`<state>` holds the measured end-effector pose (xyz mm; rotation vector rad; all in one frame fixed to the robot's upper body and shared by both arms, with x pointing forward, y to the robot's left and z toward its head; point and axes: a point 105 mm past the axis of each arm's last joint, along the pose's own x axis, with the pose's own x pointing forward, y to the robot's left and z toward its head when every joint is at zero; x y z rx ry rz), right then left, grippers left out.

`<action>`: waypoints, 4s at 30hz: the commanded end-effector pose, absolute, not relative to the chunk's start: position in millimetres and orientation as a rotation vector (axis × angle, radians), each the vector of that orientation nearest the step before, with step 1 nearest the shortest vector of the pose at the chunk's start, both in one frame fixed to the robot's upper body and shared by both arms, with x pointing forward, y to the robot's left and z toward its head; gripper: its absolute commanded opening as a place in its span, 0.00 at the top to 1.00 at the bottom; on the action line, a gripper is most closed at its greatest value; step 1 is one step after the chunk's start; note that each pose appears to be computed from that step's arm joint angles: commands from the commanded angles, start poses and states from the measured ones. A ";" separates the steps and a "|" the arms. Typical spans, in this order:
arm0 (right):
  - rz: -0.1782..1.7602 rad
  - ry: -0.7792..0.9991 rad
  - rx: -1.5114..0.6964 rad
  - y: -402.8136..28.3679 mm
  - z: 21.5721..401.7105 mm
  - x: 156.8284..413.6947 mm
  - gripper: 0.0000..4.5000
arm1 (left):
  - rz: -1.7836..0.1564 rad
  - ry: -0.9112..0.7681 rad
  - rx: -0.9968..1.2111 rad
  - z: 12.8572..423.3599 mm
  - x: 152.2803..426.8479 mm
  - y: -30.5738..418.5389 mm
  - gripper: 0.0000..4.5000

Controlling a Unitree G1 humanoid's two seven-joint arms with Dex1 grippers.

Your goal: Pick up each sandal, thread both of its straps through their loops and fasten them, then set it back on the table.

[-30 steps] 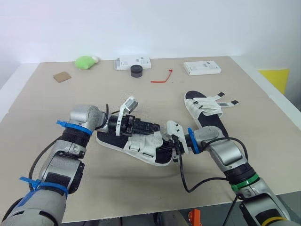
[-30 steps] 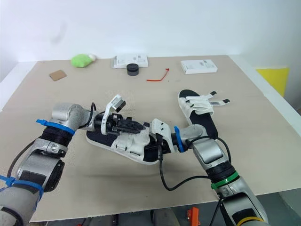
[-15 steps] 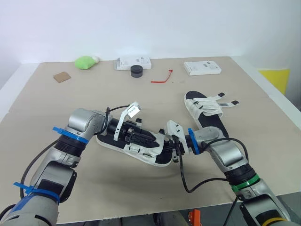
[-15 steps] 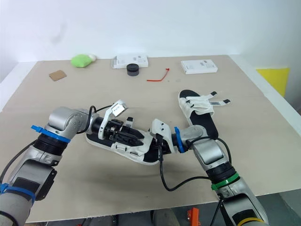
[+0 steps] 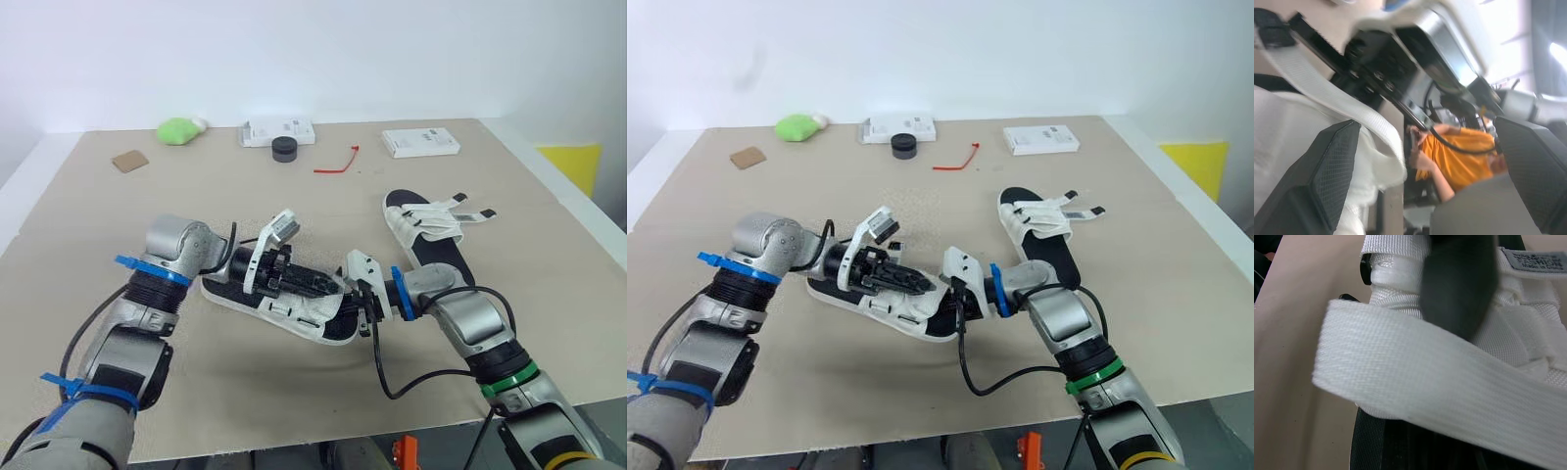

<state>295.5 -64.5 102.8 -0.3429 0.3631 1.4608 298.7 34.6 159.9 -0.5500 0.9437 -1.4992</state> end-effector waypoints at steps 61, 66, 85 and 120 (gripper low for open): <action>1.468 0.440 -0.324 -66.1 85.6 291.7 1.00 | -1.665 0.048 0.055 171.3 255.4 69.8 0.99; 1.471 0.443 -0.324 -66.4 84.8 290.8 1.00 | -1.686 -0.305 0.350 168.9 252.4 65.9 0.99; 1.481 0.449 -0.325 -64.2 82.3 287.0 1.00 | -1.821 -0.561 0.669 143.5 231.9 94.2 0.01; 1.463 0.455 -0.307 -66.5 82.0 282.3 1.00 | -1.377 0.829 -0.409 94.3 233.8 63.3 0.01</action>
